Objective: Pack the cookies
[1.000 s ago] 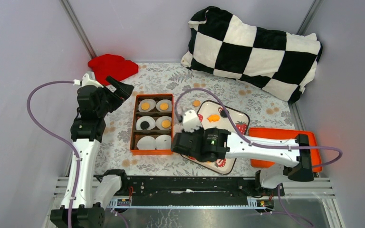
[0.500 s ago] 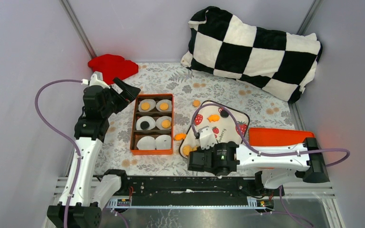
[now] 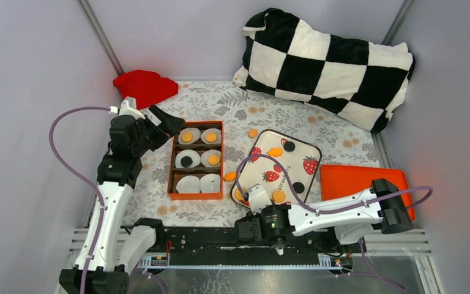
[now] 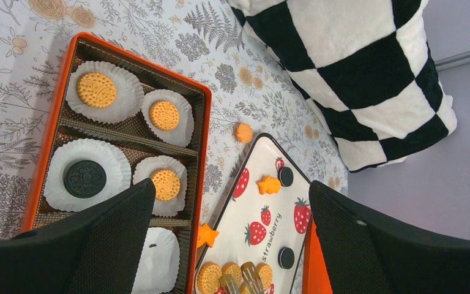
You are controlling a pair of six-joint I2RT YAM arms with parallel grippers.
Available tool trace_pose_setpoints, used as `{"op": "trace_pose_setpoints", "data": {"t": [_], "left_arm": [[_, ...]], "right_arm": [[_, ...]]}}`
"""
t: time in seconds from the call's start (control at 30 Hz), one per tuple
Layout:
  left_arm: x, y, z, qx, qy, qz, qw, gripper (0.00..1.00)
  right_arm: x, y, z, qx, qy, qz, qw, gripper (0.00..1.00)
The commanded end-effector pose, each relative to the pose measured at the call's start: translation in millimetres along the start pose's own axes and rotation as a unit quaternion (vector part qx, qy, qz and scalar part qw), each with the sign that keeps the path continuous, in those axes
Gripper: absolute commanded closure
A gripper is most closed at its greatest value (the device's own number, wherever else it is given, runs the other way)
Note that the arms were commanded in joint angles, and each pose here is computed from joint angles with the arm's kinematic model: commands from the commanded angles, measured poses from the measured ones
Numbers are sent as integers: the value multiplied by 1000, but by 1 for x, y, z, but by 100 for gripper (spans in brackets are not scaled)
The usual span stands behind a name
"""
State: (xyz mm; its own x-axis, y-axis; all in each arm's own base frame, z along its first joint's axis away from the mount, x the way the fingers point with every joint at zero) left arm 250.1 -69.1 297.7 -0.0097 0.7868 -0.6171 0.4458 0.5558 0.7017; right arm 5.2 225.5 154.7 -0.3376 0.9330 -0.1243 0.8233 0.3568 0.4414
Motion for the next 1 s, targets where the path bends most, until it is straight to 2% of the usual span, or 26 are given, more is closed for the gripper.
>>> {"op": "trace_pose_setpoints", "data": {"t": [0.0,0.3,0.5,0.57,0.67,0.77,0.87,0.97], "left_arm": [[-4,-5,-2,6,-17,-5,1000,1],[-6,-6,-5,5,-24,-6,1000,1],[-7,-5,-6,5,-26,-5,1000,1],[-6,-6,-5,4,-26,-5,1000,1],[-5,-7,-5,5,-25,-4,1000,1],[-4,-8,-5,5,-25,-4,1000,1],[-3,-10,-4,8,-23,-5,1000,1],[-2,-12,-3,10,-24,-5,1000,1]], "right_arm": [[3,-9,-4,12,-7,2,1000,51],[-16,-20,-9,32,-48,17,998,51],[-33,-20,-12,23,-59,31,997,51],[-28,-15,-11,11,-52,21,998,51],[-20,-8,-11,-3,-63,2,998,45],[-16,-8,-7,-1,-85,-15,996,45],[-13,-10,-3,2,-88,-18,996,47],[-12,-8,-4,-4,-81,-11,997,56]]}}
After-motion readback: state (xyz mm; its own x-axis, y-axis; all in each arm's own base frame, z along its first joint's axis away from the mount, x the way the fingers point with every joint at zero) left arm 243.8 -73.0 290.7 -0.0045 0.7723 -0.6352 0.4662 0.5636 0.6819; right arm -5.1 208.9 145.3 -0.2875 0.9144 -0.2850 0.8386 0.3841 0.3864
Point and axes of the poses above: each gripper's point midway between its finger pads, its own z axis out along the fingers, its own x axis along the line the jaws close on, y = z × x, the point moved 5 cm from there along -z, back along the fingers, and after that the axes turned 7 degrees about z, right-handed, at the moved point
